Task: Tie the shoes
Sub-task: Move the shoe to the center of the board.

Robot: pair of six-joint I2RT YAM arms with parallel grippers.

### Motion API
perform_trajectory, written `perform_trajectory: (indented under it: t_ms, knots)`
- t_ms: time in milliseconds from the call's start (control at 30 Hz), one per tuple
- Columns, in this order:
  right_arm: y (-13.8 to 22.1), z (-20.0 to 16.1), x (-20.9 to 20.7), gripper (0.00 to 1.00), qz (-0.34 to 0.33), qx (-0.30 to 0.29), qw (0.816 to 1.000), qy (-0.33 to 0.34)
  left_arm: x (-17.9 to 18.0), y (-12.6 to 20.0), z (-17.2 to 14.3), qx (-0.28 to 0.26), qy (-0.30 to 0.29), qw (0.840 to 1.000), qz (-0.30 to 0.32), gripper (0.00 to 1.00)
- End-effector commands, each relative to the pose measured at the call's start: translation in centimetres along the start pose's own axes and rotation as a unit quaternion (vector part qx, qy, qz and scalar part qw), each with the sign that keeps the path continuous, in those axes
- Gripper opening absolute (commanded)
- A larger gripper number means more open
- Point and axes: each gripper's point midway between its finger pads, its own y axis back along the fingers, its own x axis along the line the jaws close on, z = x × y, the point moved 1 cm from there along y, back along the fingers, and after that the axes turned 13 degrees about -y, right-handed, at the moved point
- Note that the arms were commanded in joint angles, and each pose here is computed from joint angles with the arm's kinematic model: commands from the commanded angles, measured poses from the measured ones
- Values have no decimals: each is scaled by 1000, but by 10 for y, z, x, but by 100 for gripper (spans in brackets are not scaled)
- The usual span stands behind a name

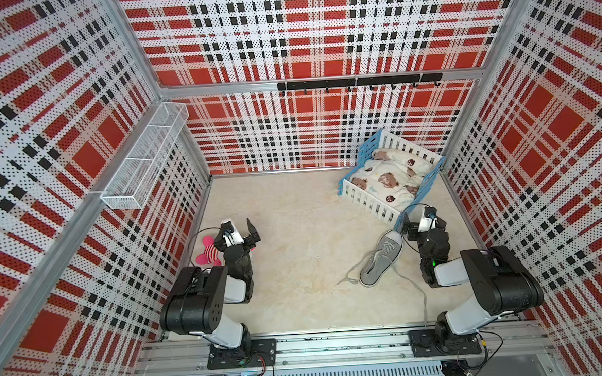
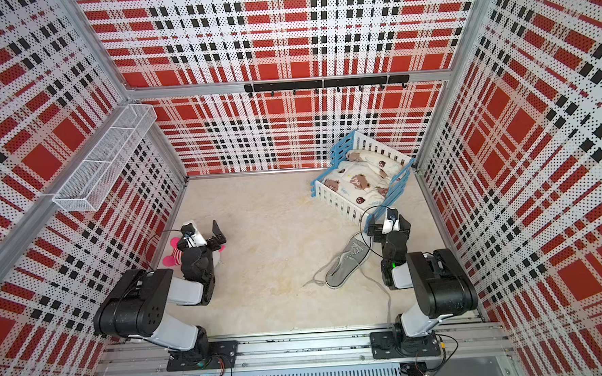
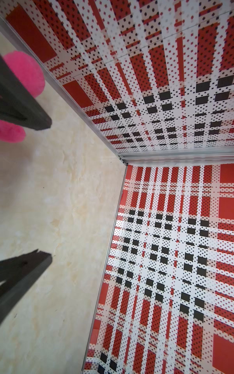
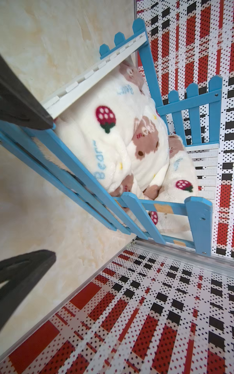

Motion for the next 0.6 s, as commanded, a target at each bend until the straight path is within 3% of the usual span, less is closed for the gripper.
perform_trajectory:
  t_ms: [0, 567]
  knots:
    - [-1, 0, 3, 100, 4, 1, 1000, 3, 0, 2, 3, -8, 2, 1000, 2, 99]
    - [-1, 1, -2, 100, -8, -2, 1000, -3, 1, 1, 3, -10, 6, 1000, -6, 99]
